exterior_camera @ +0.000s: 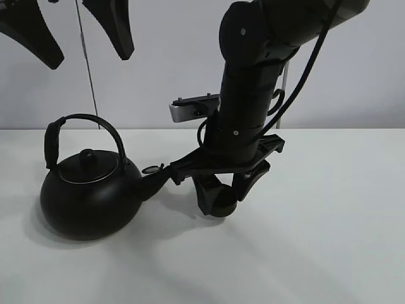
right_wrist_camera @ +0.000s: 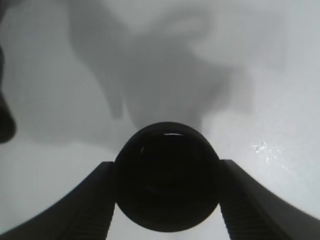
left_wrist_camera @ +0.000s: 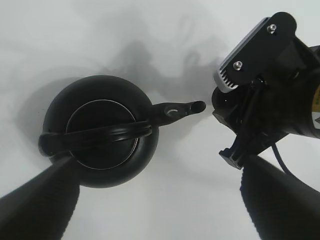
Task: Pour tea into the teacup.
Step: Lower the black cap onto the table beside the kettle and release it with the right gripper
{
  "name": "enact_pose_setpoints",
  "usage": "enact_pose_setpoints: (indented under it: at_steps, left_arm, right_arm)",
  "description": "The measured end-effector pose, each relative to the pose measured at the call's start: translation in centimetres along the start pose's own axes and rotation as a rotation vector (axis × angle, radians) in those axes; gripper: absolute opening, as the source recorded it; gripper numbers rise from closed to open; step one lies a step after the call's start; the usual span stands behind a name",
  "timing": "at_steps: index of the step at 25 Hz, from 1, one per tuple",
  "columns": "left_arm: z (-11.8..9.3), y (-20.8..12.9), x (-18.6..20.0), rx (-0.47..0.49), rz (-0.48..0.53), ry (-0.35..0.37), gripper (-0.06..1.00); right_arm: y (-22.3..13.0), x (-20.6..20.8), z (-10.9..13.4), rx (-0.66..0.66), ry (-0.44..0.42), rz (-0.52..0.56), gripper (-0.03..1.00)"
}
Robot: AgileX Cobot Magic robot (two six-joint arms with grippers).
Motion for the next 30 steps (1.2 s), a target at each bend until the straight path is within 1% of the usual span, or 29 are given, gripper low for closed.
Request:
enact_pose_setpoints:
  at_steps: [9, 18, 19, 23, 26, 30]
  left_arm:
    - [0.0, 0.0, 0.0, -0.001, 0.000, 0.000, 0.63]
    - [0.0, 0.0, 0.0, -0.001, 0.000, 0.000, 0.63]
    - [0.0, 0.0, 0.0, -0.001, 0.000, 0.000, 0.63]
    - [0.0, 0.0, 0.0, -0.001, 0.000, 0.000, 0.63]
    - [0.0, 0.0, 0.0, -0.001, 0.000, 0.000, 0.63]
    - [0.0, 0.0, 0.0, -0.001, 0.000, 0.000, 0.63]
  right_arm:
    - [0.3, -1.5, 0.0, -0.006, 0.003, -0.015, 0.40]
    - [0.3, -1.5, 0.0, -0.008, 0.004, -0.016, 0.41]
    - [0.3, -1.5, 0.0, -0.008, 0.004, -0.016, 0.42]
    - [0.2, -1.4, 0.1, -0.009, 0.007, -0.006, 0.55]
    - [0.0, -0.7, 0.1, -0.026, 0.009, 0.008, 0.61]
    - [0.2, 2.9, -0.7, -0.062, -0.023, -0.038, 0.66]
Point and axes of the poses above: a point on each arm's last joint axis where the gripper is mounted, x pointing back along that axis away from the gripper, z along the wrist's bending axis when the last joint is at zero, y = z × x, the point moved 4 cm from there along -x, pointing out along that axis toward the gripper, and after that the axes turned 12 degrees about x, right-handed, at the moved point
